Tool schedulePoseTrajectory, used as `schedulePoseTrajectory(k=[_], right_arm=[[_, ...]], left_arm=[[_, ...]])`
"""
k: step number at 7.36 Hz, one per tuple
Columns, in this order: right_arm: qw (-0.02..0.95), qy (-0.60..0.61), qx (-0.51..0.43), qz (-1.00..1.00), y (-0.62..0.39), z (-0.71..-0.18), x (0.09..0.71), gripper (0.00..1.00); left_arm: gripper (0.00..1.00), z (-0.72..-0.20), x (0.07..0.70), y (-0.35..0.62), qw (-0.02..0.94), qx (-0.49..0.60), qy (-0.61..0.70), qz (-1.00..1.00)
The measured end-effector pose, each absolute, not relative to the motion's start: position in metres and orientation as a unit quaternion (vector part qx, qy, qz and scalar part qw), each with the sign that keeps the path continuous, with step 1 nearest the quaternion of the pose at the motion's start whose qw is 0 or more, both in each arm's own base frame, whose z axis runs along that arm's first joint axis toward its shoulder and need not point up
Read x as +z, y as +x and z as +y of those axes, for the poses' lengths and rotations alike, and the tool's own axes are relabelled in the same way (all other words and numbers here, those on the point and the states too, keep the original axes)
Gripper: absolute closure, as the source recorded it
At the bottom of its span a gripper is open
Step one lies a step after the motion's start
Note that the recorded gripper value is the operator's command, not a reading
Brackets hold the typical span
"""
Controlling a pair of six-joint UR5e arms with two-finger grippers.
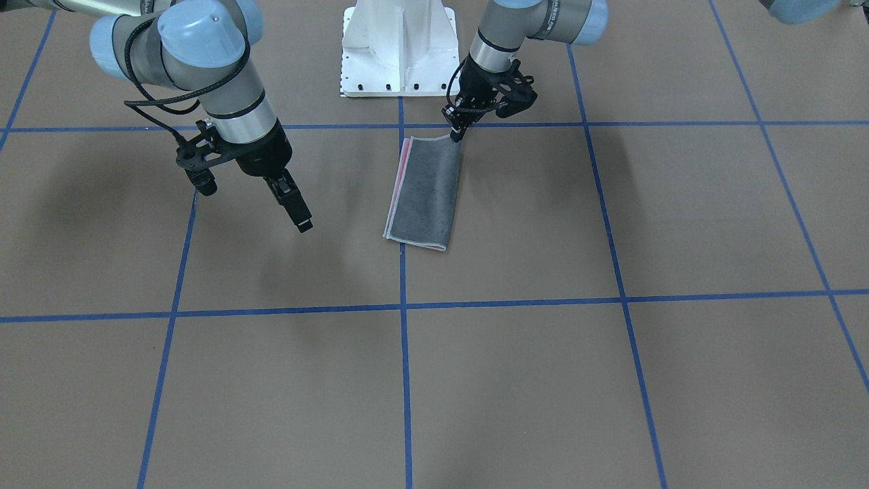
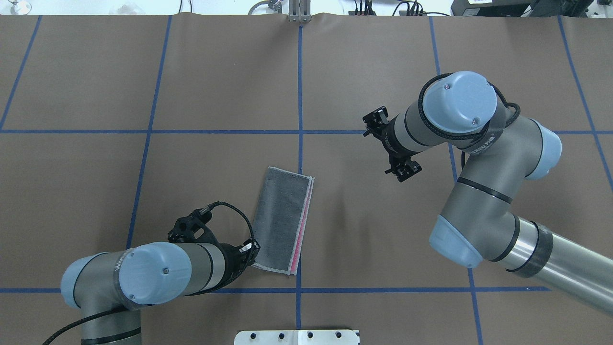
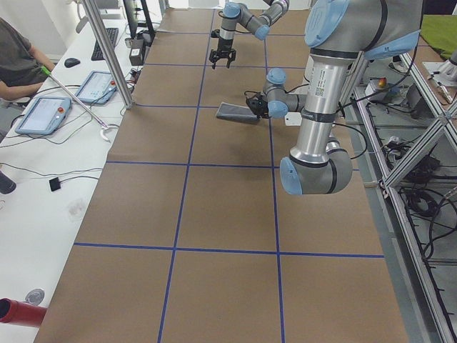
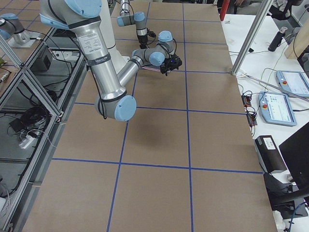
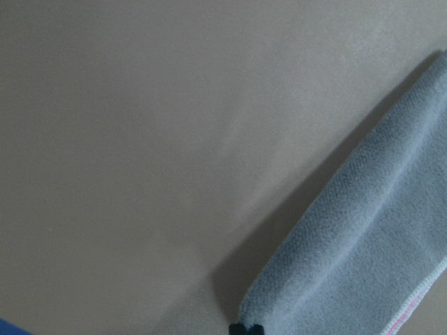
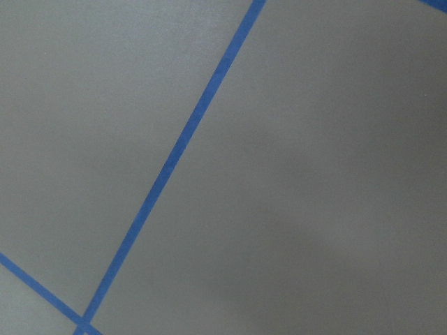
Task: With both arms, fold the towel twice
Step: 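Lift the near strip end with the left gripper and fold it toward the far end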
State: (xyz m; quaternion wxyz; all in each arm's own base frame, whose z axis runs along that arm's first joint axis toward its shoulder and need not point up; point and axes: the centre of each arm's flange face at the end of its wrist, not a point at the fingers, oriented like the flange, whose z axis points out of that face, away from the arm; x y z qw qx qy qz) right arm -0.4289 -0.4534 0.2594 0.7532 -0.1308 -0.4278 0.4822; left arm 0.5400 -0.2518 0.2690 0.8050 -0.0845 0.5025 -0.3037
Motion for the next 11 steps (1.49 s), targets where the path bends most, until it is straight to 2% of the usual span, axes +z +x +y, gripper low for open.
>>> schedulePoseTrajectory(k=[4, 6, 11], right_arm=[[0.753, -0.132, 0.479, -0.431, -0.425, -0.457, 0.257, 0.0], [0.752, -0.132, 0.48, -0.432, -0.424, -0.458, 0.257, 0.0], [0.753, -0.135, 0.479, -0.431, -0.424, -0.458, 0.257, 0.0]], left_arm=[[1.0, -0.252, 0.272, 0.542, 0.804, -0.311, -0.088, 0.499], [1.0, -0.259, 0.247, 0.545, 0.792, -0.312, -0.086, 0.517], [1.0, -0.334, 0.211, 0.552, 0.769, -0.35, -0.047, 0.533]])
